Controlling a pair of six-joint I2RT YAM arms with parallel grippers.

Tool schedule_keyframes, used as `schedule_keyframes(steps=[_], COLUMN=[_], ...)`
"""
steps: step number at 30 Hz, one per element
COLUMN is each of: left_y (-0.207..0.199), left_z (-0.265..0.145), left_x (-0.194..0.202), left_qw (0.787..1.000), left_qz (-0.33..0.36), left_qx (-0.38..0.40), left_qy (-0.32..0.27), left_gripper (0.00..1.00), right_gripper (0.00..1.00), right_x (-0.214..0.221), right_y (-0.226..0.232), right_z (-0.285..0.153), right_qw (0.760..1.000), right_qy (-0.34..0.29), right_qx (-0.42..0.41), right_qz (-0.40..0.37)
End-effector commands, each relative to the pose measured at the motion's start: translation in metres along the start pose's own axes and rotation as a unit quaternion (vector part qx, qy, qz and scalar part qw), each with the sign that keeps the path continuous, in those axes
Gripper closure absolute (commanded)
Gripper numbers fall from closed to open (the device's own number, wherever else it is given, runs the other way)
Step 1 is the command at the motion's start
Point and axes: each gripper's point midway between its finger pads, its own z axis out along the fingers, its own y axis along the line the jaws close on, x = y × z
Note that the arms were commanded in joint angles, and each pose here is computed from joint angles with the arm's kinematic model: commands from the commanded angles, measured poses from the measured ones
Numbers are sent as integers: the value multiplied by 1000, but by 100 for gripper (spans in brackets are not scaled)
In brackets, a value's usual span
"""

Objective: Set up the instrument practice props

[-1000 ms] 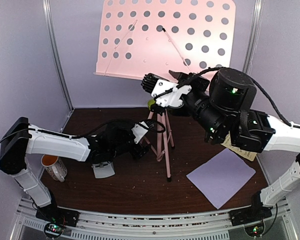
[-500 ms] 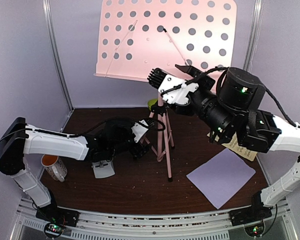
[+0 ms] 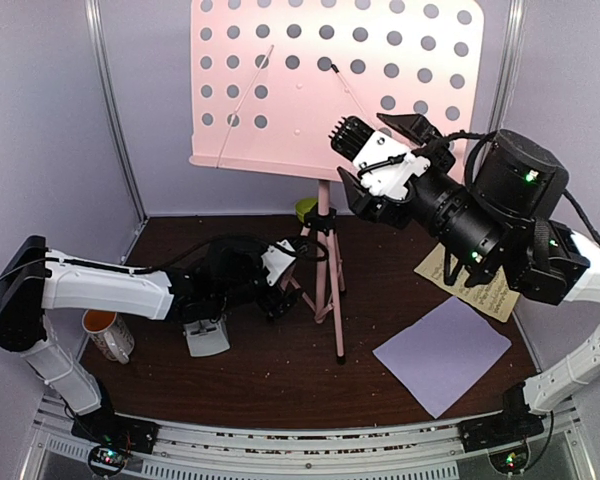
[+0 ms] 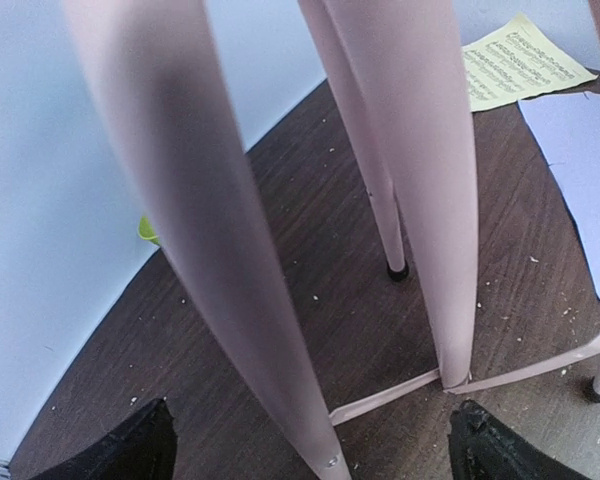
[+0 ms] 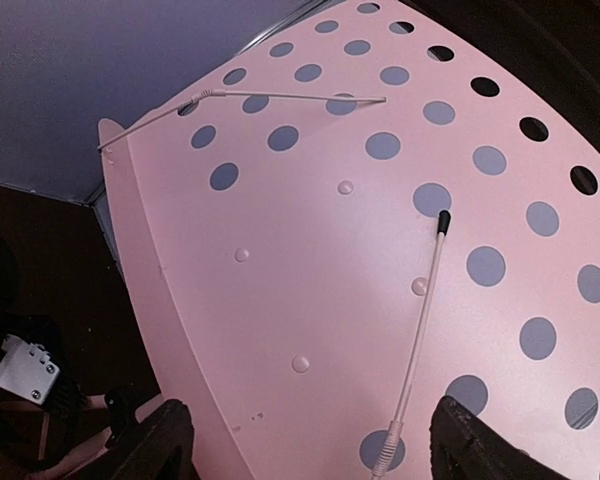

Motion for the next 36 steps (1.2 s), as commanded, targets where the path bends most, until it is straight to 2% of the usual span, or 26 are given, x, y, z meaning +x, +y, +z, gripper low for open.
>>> schedule_keyframes(steps=[1,3,7,14,19,28,32,36], left_y=[5,5,5,7,16,40,41,36], left_z=[-11,-12,-15,-25,-41,-72,-70,-69], left_x=[-23,-24,-24,-24,-26,-23,-20,-21], left_qw=[999,999,999,999,998,989,989,987], left_qz=[-16,-17,-19,-37,-59,-124,-133,-152], left_qx=[0,2,7,9,-2,-51,-54,-39], left_qy=[-33,-33,-30,-31,-36,-57,-42,-43], left_gripper=[2,2,2,2,2,2,2,2], right_gripper=[16,7,0,0,0,0,0,0], right_x=[-2,-4,-12,-28,-26,1,20,41], right_y=[9,15,25,31,51,76,107,134], right_z=[-10,-15,-30,-52,-62,-77,-85,-86], right_qw=[1000,999,997,991,977,938,924,911], right_qy=[-11,-17,-32,-50,-35,-4,8,47], right_qx=[-25,-38,-66,-100,-146,-170,-191,-196], right_qz=[13,18,36,79,152,301,332,359])
